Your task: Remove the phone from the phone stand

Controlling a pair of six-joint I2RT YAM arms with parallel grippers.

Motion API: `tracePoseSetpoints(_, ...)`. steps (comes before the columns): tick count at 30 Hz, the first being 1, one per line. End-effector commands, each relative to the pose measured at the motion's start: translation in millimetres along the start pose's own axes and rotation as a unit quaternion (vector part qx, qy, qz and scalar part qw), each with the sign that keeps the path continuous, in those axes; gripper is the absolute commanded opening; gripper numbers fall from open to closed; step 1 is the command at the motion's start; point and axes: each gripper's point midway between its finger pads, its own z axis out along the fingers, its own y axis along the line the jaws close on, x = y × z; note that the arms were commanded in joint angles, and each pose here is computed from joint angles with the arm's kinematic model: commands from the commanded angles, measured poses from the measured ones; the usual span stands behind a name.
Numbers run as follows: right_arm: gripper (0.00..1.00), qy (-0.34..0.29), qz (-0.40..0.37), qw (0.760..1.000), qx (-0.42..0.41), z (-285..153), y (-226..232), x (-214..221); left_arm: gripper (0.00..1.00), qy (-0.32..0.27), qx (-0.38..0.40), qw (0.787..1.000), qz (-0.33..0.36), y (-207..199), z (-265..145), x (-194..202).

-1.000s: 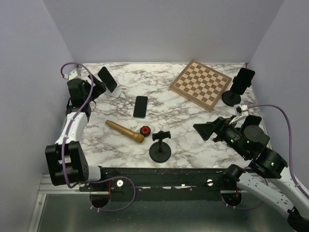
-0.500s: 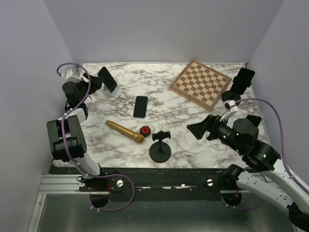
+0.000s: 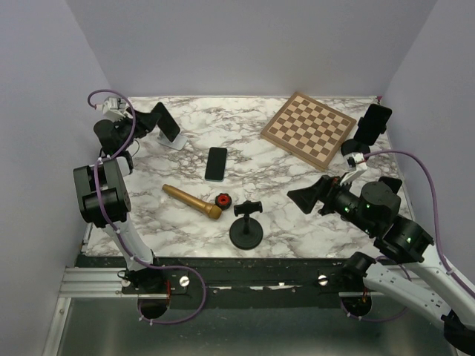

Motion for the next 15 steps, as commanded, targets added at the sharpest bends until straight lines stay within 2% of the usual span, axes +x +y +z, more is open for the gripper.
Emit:
tracePoseSetpoints(1,1.00,0.001,0.010,1.000,-0.026,1,12,-1,0.64,0.004,0.036,0.999,-0.009,-8,5,-7)
tracePoseSetpoints(15,1.00,-0.001,0.022,0.999,-0.027,4,11,1,0.62,0.028,-0.030,0.998,-0.055,17,17,-3)
